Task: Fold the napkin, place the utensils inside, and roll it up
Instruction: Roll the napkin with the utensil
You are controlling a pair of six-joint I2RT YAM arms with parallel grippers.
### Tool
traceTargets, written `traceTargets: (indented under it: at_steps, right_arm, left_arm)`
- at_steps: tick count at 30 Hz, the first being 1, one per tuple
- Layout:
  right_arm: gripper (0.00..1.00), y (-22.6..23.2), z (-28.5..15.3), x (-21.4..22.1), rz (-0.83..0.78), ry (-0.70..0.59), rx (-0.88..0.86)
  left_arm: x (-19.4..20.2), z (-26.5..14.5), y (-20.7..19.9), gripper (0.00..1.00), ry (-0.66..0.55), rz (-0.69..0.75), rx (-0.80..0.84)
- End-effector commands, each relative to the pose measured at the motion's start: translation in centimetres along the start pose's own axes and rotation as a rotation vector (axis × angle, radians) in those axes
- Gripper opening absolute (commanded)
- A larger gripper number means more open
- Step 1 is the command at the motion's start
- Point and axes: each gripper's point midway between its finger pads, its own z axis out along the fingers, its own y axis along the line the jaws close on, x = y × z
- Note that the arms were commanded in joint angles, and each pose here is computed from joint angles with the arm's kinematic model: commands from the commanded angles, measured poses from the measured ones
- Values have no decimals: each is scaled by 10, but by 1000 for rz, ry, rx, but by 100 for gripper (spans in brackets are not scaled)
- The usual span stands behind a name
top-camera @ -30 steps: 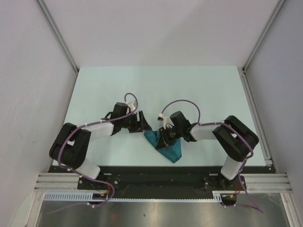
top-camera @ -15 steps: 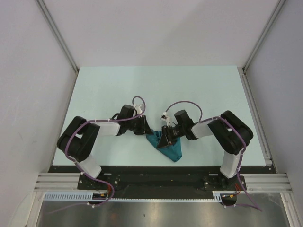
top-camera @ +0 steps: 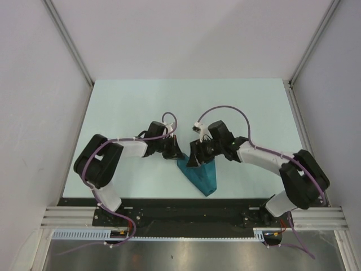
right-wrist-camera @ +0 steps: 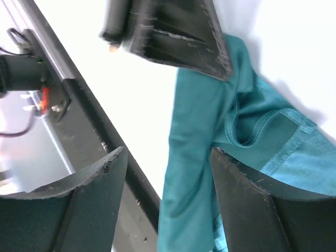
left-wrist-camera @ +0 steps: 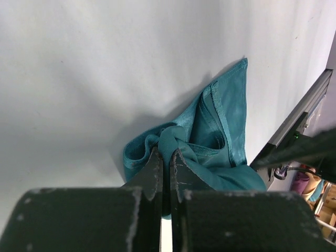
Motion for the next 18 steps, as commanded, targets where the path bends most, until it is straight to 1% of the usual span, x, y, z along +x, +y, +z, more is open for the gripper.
traceTargets:
  at_steps: [1, 2, 3, 4, 5, 6, 8, 10, 12, 18]
  right_arm:
    - [70, -1, -13, -10, -182, -76, 313]
    - [70, 16, -8, -4, -237, -83, 317]
    - [69, 20, -6, -5, -265, -100, 344]
    - [67, 14, -8, -8, -294, -134, 422]
    - [65, 28, 0, -1, -349, -133, 416]
    - [64, 25, 0, -2, -372, -153, 466]
    - [61, 30, 12, 8, -427, -130, 485]
    - [61, 30, 16, 9, -467, -128, 528]
    - [61, 25, 24, 16, -500, -98, 561]
    - [60, 14, 34, 22, -551, -51, 609]
  left_arm:
    - [-2, 3, 1, 0, 17, 8, -28]
    - [-3, 4, 2, 0, 17, 8, -34]
    - [-5, 4, 1, 0, 14, 9, -33]
    - [-5, 5, 2, 0, 14, 6, -37]
    - [-5, 5, 3, 0, 16, 6, -40]
    - [-5, 6, 3, 0, 19, 5, -40]
    - [-7, 7, 3, 0, 16, 5, -40]
    - [-7, 8, 3, 0, 19, 1, -42]
    - [-8, 8, 3, 0, 18, 3, -42]
    - [-9, 8, 3, 0, 18, 4, -44]
